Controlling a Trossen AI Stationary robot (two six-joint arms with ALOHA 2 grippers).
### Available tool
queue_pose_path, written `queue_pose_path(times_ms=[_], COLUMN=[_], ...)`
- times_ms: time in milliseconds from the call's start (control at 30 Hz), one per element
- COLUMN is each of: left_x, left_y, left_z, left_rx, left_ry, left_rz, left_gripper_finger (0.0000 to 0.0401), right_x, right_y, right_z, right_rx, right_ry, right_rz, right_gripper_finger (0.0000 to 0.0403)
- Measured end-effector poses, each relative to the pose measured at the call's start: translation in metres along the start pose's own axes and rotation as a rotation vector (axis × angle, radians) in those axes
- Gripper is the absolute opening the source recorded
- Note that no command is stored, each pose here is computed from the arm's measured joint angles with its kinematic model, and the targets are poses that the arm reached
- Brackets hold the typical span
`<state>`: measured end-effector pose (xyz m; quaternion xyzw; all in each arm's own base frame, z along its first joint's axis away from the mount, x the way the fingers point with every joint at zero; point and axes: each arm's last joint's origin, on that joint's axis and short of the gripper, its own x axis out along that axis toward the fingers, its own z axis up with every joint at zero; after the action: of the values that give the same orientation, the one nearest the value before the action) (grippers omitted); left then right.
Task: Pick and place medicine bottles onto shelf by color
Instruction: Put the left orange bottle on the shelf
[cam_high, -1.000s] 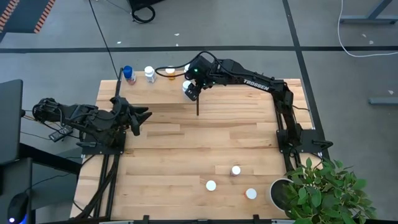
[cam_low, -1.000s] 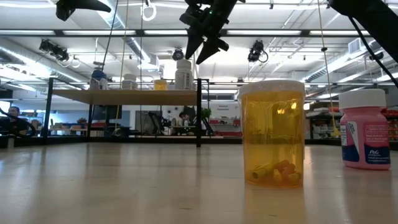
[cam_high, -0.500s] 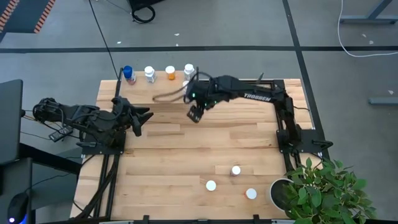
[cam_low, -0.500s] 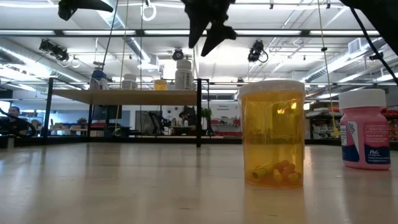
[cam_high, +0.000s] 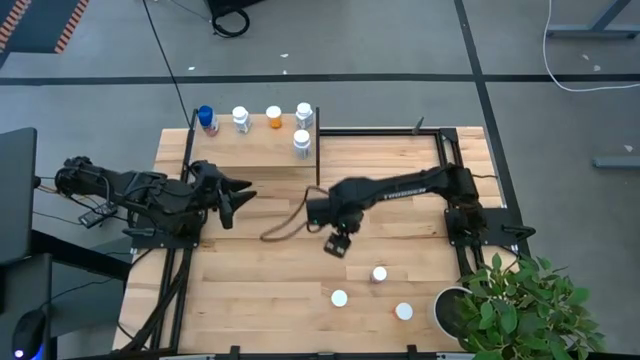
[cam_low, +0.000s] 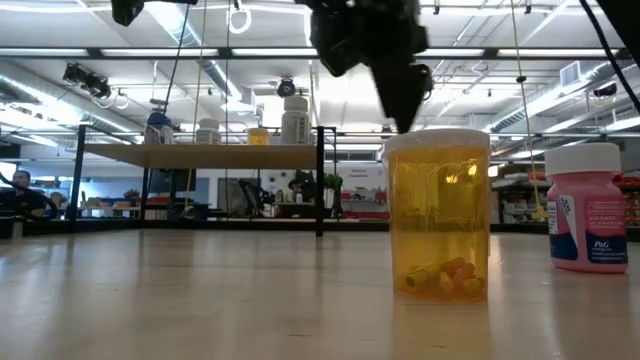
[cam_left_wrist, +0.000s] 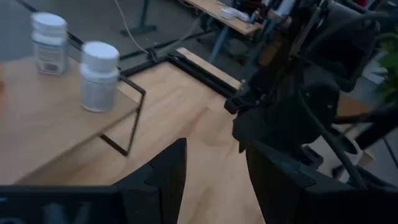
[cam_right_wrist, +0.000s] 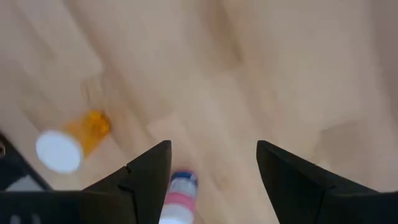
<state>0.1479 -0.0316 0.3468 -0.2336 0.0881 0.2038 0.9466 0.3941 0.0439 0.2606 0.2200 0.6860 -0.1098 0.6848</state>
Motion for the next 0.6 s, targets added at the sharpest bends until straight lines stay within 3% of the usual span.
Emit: queue_pose_path(times_ms=[200, 400, 600], left_x=[0.005, 0.018, 0.046], left_y=[-0.011, -0.032, -0.057], left_z=[-0.007, -0.014, -0.024], left_rx=[-0.032, -0.016, -0.021], left_ry=[0.037, 0.018, 0.007], left_rz=[-0.048, -0.107, -0.203], left_gripper_finger=[0.0172, 0.0172, 0.0172], right_x=[-0.005, -0.015, -0.005], right_y=[0.009, -0.011, -0.018], right_z=[-0.034, -0.084, -0.135], right_rx=[-0.002, 0.113, 0.215], right_ry=[-0.038, -0.118, -0.213], right_rz=[0.050, 0.097, 0.153], right_gripper_finger=[0.0243, 0.0243, 0.0243])
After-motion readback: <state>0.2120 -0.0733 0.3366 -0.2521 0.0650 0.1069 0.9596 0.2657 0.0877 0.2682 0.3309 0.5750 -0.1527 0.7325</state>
